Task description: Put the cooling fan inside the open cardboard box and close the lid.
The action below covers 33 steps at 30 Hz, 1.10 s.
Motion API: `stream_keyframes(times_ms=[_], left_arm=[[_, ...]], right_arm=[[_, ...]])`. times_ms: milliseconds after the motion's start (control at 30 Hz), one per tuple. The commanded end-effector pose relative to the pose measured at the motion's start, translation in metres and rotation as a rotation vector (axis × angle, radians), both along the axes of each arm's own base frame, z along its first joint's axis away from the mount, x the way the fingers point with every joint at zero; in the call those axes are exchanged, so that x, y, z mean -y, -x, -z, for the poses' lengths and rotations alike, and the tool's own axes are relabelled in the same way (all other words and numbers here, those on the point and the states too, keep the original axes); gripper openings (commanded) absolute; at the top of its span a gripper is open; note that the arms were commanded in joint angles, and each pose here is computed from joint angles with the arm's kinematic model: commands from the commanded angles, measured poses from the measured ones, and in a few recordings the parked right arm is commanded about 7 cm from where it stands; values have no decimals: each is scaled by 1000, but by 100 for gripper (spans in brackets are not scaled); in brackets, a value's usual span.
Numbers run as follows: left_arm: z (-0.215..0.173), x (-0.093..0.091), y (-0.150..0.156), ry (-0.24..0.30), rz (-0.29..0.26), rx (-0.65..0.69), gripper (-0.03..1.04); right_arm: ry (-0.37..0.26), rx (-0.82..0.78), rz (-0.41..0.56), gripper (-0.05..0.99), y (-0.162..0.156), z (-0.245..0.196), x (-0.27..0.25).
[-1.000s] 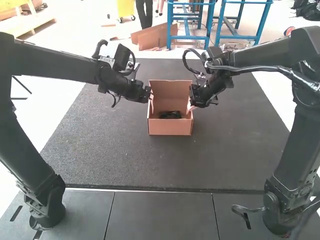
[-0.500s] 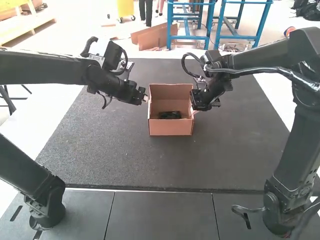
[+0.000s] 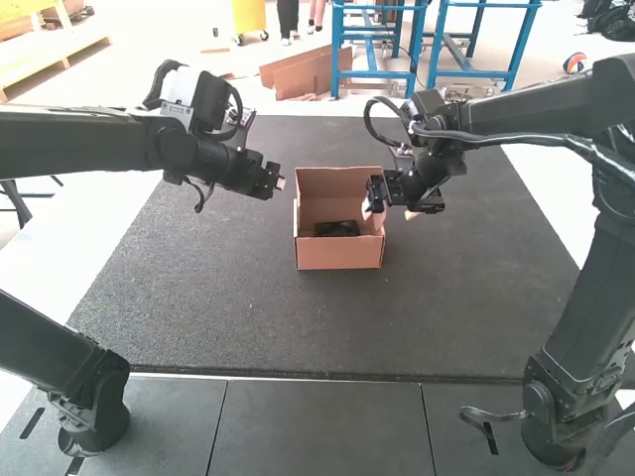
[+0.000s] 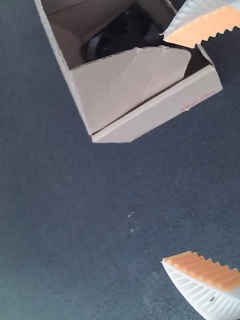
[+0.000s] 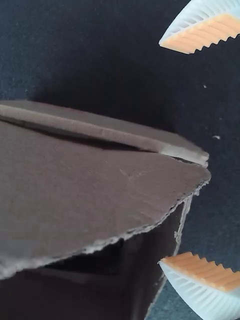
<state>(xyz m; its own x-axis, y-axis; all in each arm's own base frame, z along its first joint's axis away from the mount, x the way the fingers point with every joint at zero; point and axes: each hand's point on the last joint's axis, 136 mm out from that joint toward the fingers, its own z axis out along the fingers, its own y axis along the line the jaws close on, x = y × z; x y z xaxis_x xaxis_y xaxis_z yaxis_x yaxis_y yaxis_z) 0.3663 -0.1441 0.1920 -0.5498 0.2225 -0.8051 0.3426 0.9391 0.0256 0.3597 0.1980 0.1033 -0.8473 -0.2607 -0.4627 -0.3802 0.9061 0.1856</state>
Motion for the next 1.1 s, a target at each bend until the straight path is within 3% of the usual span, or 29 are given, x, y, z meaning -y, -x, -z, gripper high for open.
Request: stream_keyframes(times_ms=[0,333,500,600,767,867,1067], left_arm=[[-34,-10,-16,-11,-63,105,97],[-66,-17,-50,-28,-157,218,97],[-73,-10,-65,-19,-155,234,97],[-76,-4,-75,-14,-153,242,97],[-80,4,-91,-9,-152,252,97],[-79,7,-100,-9,-152,252,97],[-75,14,-115,-9,-152,252,97]], right_arm=[[-54,88,5,91,-8,-41,-3],[-114,236,84,91,-20,-91,30],[-139,408,183,91,-40,-128,57],[-123,506,253,91,-55,-141,76],[-52,536,340,91,-64,-136,107],[3,530,351,91,-65,-125,120],[34,499,357,91,-66,-113,130]])
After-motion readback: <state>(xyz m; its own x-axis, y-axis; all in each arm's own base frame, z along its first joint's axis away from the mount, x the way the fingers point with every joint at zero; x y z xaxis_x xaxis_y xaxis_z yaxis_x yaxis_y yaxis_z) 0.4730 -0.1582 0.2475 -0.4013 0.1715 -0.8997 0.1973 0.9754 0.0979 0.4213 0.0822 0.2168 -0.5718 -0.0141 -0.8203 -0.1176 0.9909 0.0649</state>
